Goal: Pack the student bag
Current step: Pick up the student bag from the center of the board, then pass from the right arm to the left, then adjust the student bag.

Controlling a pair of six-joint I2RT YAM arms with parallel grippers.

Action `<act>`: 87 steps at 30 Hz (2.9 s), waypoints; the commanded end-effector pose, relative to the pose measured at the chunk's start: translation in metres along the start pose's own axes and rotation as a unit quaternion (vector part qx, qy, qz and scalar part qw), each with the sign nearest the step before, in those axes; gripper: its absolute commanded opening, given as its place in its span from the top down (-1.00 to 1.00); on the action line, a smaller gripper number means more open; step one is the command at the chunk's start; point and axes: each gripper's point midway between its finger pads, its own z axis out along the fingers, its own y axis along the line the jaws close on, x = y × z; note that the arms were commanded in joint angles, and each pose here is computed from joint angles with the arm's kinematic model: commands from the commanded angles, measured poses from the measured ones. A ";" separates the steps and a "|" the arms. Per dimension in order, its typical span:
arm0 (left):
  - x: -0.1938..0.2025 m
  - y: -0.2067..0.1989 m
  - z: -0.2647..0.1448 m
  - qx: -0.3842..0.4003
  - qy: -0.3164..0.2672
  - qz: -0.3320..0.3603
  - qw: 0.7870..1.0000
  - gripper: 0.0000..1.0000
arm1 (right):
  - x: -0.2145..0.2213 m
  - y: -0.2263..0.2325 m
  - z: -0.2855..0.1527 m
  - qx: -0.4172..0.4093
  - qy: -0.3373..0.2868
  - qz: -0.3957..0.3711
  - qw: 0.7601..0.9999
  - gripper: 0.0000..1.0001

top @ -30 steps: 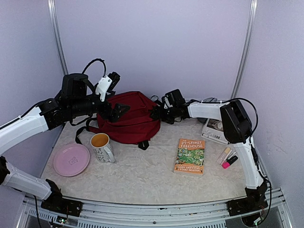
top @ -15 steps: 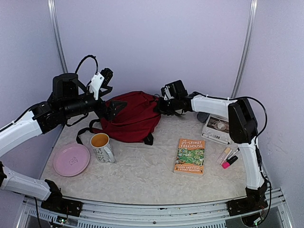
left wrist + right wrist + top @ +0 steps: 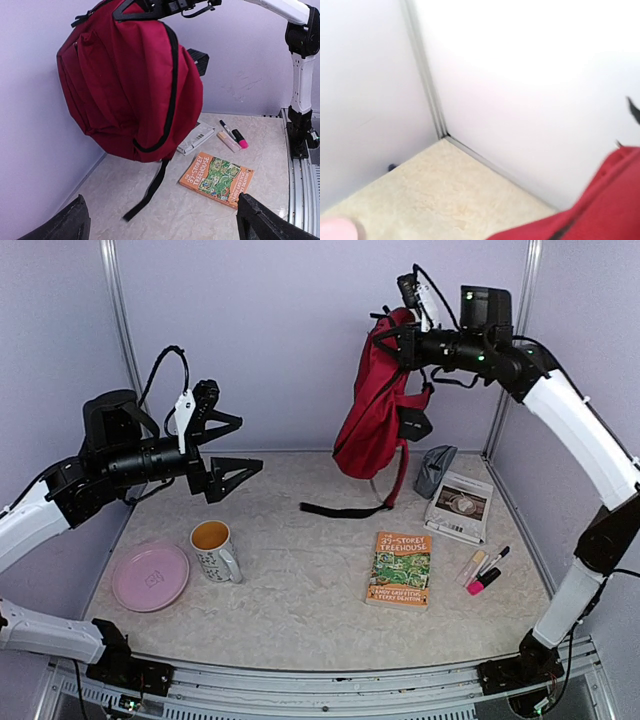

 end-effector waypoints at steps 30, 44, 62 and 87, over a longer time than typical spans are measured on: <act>0.040 -0.035 0.128 0.048 0.179 0.049 0.981 -0.98 | 0.090 0.141 -0.173 -0.381 0.093 -0.230 0.891 1.00; 0.030 -0.042 0.136 0.120 0.139 0.089 0.979 -0.98 | 0.123 0.140 -0.160 -0.416 0.125 -0.205 0.877 1.00; 0.002 -0.023 0.119 0.071 0.054 -0.062 0.994 1.00 | 0.031 0.045 -0.126 -0.031 -0.027 -0.213 0.976 -0.19; 0.009 -0.006 0.090 0.003 0.041 -0.254 0.966 1.00 | 0.113 0.252 -0.074 -0.257 -0.033 -0.044 0.965 0.07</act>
